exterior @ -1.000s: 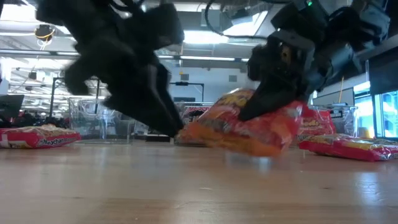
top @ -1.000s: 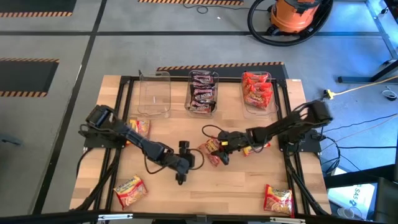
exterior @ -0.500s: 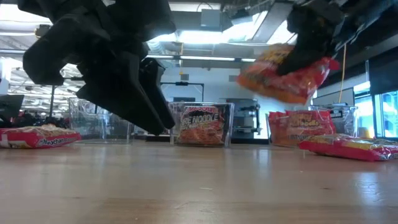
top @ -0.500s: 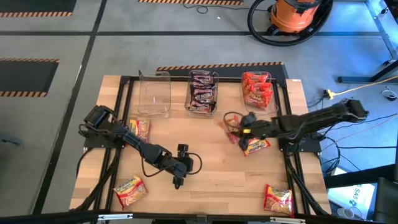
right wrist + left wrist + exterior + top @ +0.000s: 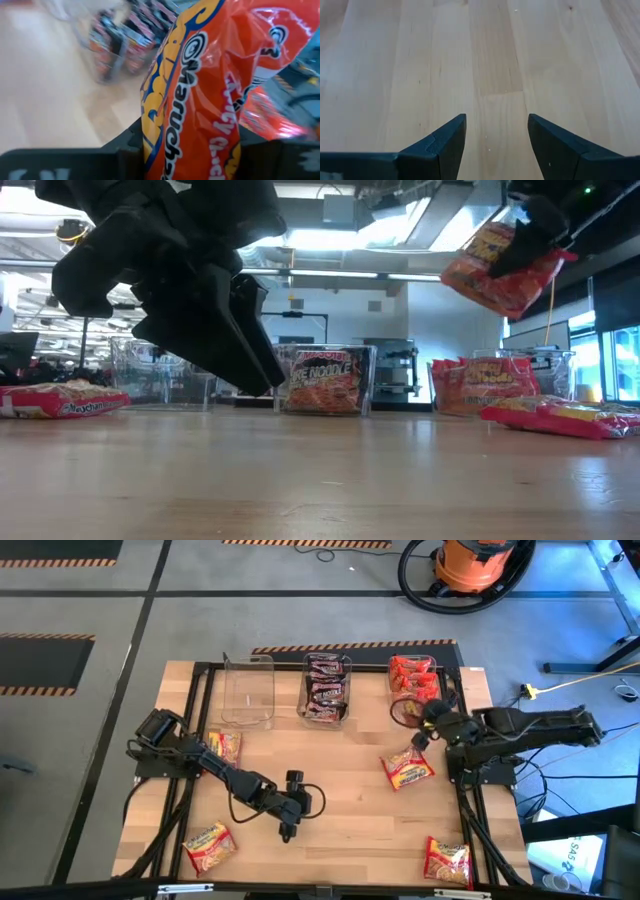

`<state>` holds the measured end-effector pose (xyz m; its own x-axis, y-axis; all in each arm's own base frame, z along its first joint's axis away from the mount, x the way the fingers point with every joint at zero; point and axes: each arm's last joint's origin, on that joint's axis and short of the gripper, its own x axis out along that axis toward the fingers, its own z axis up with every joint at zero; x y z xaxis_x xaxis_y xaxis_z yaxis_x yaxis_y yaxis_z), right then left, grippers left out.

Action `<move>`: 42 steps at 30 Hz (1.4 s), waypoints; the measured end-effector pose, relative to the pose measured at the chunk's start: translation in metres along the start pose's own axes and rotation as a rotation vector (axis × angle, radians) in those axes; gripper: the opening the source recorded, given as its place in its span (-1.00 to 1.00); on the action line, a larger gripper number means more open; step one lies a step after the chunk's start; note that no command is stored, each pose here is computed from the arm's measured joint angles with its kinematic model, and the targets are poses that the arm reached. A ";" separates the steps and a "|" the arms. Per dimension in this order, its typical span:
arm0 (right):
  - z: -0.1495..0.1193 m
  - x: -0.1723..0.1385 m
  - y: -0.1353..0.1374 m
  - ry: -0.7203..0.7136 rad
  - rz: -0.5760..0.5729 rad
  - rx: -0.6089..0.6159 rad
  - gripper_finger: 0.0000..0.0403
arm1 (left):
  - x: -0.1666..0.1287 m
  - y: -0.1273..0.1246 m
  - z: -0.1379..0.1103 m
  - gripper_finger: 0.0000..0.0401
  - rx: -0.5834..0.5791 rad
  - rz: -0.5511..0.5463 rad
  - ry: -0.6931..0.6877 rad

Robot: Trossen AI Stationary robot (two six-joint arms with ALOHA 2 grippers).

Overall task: Sort Maruchan noodles
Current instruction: Put the orange noodle pack into the right transparent bin

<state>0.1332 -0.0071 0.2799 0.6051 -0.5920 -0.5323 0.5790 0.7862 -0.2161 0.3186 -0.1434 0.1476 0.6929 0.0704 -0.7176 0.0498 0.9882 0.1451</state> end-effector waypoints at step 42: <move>-0.022 0.145 -0.043 0.807 0.070 -0.289 -0.39 | 0.000 0.000 0.000 0.04 0.000 -0.002 0.002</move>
<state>0.1846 -0.1228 0.1938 -0.0033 -0.3196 -0.9475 0.3265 0.8953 -0.3031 0.3189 -0.1430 0.1473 0.6917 0.0689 -0.7189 0.0511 0.9883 0.1438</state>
